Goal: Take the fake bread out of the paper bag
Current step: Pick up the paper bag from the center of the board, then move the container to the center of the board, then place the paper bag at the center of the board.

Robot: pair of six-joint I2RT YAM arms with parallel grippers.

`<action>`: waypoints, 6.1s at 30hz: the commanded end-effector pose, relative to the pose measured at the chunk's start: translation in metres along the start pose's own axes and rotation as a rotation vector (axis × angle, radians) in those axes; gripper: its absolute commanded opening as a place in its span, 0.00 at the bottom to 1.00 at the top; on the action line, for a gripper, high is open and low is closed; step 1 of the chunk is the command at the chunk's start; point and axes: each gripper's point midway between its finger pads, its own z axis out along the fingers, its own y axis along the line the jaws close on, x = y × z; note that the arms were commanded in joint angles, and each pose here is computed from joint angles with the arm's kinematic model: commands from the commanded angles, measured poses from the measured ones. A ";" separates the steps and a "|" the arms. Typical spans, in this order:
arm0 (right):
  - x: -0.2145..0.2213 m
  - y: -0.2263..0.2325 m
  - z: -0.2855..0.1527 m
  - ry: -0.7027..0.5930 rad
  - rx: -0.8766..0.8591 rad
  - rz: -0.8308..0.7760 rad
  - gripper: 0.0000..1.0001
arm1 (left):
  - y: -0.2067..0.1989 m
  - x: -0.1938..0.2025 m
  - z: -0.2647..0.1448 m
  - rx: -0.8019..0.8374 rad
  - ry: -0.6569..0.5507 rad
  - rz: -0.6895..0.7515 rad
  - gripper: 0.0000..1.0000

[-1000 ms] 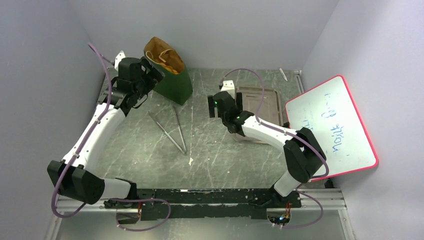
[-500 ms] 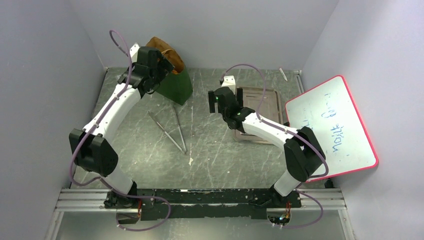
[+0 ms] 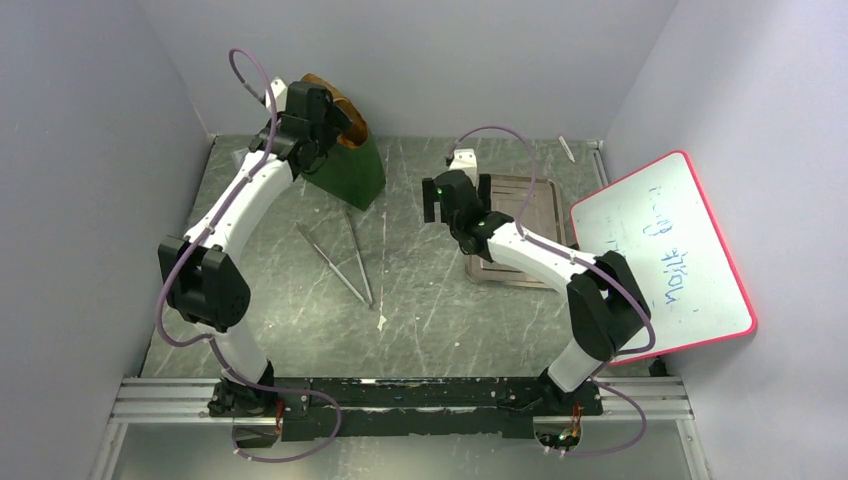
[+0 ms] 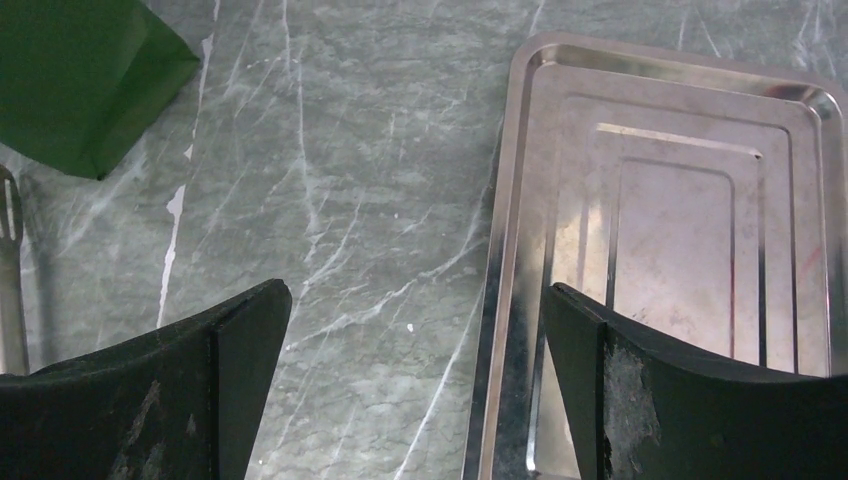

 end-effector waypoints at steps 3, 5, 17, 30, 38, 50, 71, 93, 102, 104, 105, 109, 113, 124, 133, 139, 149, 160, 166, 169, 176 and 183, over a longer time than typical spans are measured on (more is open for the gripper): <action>-0.005 -0.008 0.004 -0.008 0.014 0.032 0.99 | 0.012 0.010 0.006 -0.037 0.004 0.013 0.98; -0.003 -0.009 0.004 -0.002 0.018 0.033 0.99 | 0.015 0.012 0.011 -0.042 0.010 0.018 0.88; 0.022 -0.039 0.027 0.107 0.098 0.042 0.99 | 0.040 0.005 0.043 -0.061 0.043 0.001 0.12; 0.065 -0.059 0.074 0.280 0.140 0.053 0.98 | 0.045 -0.037 0.023 -0.010 -0.032 0.170 0.07; 0.101 -0.048 0.096 0.377 0.086 0.050 0.92 | 0.019 -0.069 0.016 0.096 -0.135 0.320 0.07; 0.133 -0.021 0.110 0.475 -0.011 0.045 0.37 | 0.015 -0.118 0.011 0.087 -0.289 0.388 0.07; 0.097 0.088 0.139 0.512 -0.286 0.029 0.00 | 0.017 -0.150 -0.035 0.096 -0.409 0.430 0.07; 0.091 0.033 0.189 0.593 0.252 0.805 0.00 | 0.035 -0.139 -0.091 0.147 -0.389 0.410 0.07; 0.070 0.027 0.224 0.521 0.203 0.869 0.00 | 0.049 -0.137 -0.118 0.136 -0.398 0.423 0.07; 0.045 0.024 0.221 0.451 0.157 0.802 0.10 | 0.049 -0.141 -0.127 0.142 -0.410 0.421 0.07; 0.025 0.022 0.215 0.405 0.134 0.762 0.16 | 0.050 -0.142 -0.130 0.142 -0.415 0.418 0.07; -0.004 -0.005 0.186 0.318 0.161 0.548 0.38 | 0.049 -0.147 -0.143 0.153 -0.427 0.407 0.07; 0.003 -0.057 0.156 0.308 0.280 0.400 0.58 | 0.044 -0.148 -0.152 0.182 -0.426 0.393 0.07; 0.033 -0.152 0.108 0.363 0.405 0.232 0.71 | 0.048 -0.136 -0.156 0.210 -0.394 0.350 0.07; 0.081 -0.169 0.111 0.433 0.375 0.246 0.69 | 0.067 -0.129 -0.165 0.170 -0.384 0.413 0.07; 0.106 -0.161 0.119 0.483 0.317 0.287 0.57 | 0.080 -0.135 -0.178 0.112 -0.397 0.466 0.07; 0.158 -0.148 0.105 0.653 0.292 0.482 0.08 | 0.095 -0.132 -0.192 0.069 -0.378 0.436 0.07; 0.178 -0.107 0.087 0.737 0.329 0.947 0.00 | 0.101 -0.125 -0.194 0.062 -0.347 0.427 0.07; 0.187 -0.106 0.071 0.720 0.460 1.134 0.00 | 0.103 -0.124 -0.196 0.059 -0.340 0.441 0.07; 0.186 -0.102 0.062 0.689 0.503 1.216 0.00 | 0.107 -0.122 -0.196 0.044 -0.337 0.439 0.07; 0.176 -0.111 0.049 0.620 0.643 1.302 0.00 | 0.114 -0.116 -0.195 0.029 -0.321 0.427 0.07; 0.175 -0.095 0.040 0.594 0.691 1.387 0.00 | 0.118 -0.113 -0.193 0.014 -0.309 0.423 0.07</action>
